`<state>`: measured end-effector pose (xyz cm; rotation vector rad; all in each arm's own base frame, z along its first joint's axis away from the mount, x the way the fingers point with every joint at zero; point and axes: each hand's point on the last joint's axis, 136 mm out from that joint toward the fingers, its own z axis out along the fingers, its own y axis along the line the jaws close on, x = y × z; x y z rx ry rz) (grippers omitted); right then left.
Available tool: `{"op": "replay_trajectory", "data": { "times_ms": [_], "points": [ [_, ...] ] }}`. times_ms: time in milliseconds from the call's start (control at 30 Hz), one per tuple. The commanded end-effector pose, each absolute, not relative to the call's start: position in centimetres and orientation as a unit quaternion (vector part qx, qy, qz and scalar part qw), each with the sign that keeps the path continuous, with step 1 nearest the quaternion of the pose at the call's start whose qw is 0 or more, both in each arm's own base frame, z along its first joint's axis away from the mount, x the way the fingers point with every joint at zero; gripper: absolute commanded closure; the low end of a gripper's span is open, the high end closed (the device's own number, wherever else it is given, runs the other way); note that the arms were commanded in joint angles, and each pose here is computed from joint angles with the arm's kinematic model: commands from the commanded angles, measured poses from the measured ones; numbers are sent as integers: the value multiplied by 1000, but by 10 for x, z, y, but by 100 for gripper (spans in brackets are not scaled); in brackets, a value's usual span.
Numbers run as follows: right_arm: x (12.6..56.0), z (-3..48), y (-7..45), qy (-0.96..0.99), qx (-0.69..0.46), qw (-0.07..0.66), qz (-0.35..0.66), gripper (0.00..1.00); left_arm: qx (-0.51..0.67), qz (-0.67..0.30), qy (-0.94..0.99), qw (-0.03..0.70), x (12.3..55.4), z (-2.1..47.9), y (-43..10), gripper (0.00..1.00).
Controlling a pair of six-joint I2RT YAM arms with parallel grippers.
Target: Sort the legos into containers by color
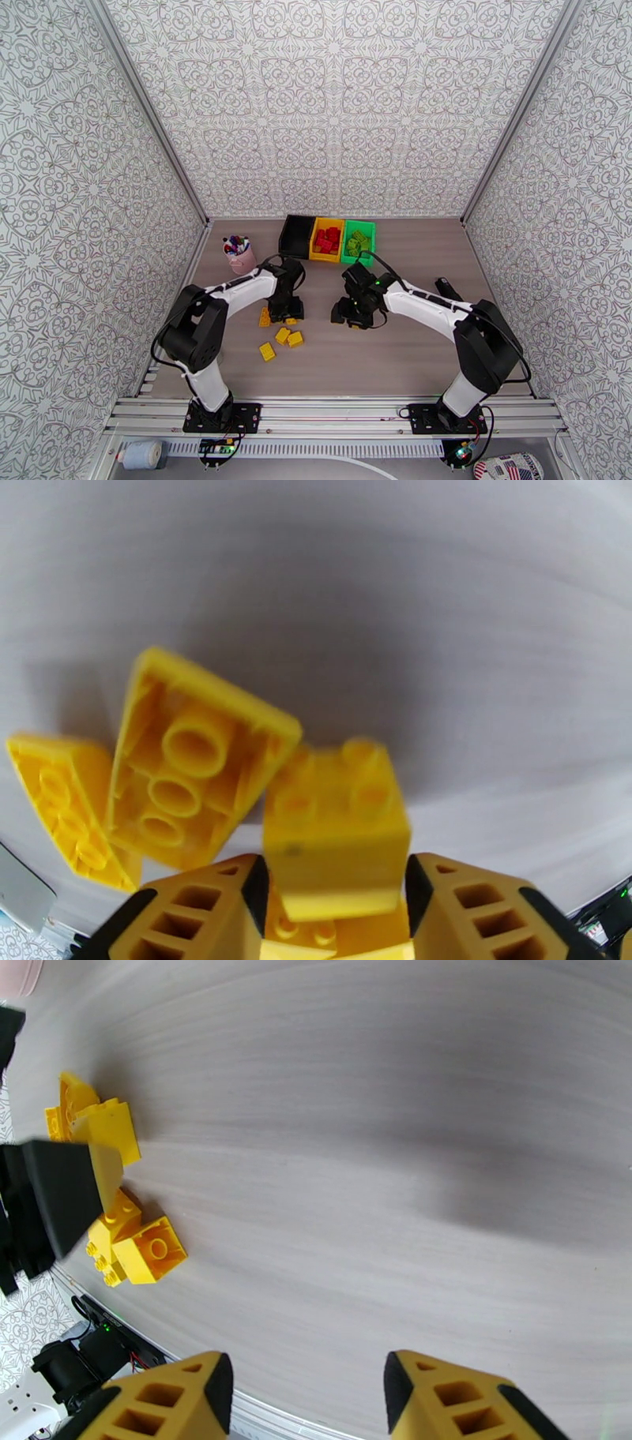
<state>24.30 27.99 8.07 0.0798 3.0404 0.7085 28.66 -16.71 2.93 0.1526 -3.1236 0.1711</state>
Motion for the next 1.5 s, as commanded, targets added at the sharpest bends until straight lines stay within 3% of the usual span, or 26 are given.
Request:
{"op": "replay_trajectory", "data": {
  "times_ms": [0, 267, 400, 800, 833, 867, 900, 1067, 1300, 1467],
  "points": [
    [241, 86, 276, 974, 31, 21, 225, 44, 54, 39, -998, 1, 300, 31, -164, 56],
    [242, 87, 274, 974, 31, 25, 223, 45, 58, 38, -998, 7, 303, 32, -163, 63],
    [249, 94, 285, 969, 23, 28, 243, 44, 54, 83, -995, -15, 312, 52, -177, 65],
    [319, 139, 327, 939, 27, 61, 336, 26, 115, 240, -957, -112, 398, 140, -176, 65],
    [327, 144, 328, 937, 32, 67, 340, 24, 122, 246, -954, -118, 408, 144, -173, 65],
    [336, 149, 328, 936, 38, 73, 343, 16, 127, 250, -952, -121, 417, 147, -170, 65],
    [342, 153, 329, 934, 41, 78, 345, 1, 132, 252, -950, -127, 426, 150, -167, 65],
    [376, 174, 329, 927, 56, 101, 357, 1, 144, 258, -943, -151, 476, 164, -156, 65],
    [390, 180, 336, 931, 18, 98, 352, 1, 167, 283, -926, -185, 540, 175, -147, 63],
    [399, 182, 325, 938, 15, 132, 319, 1, 174, 310, -914, -194, 572, 168, -149, 54]
  ]
}}
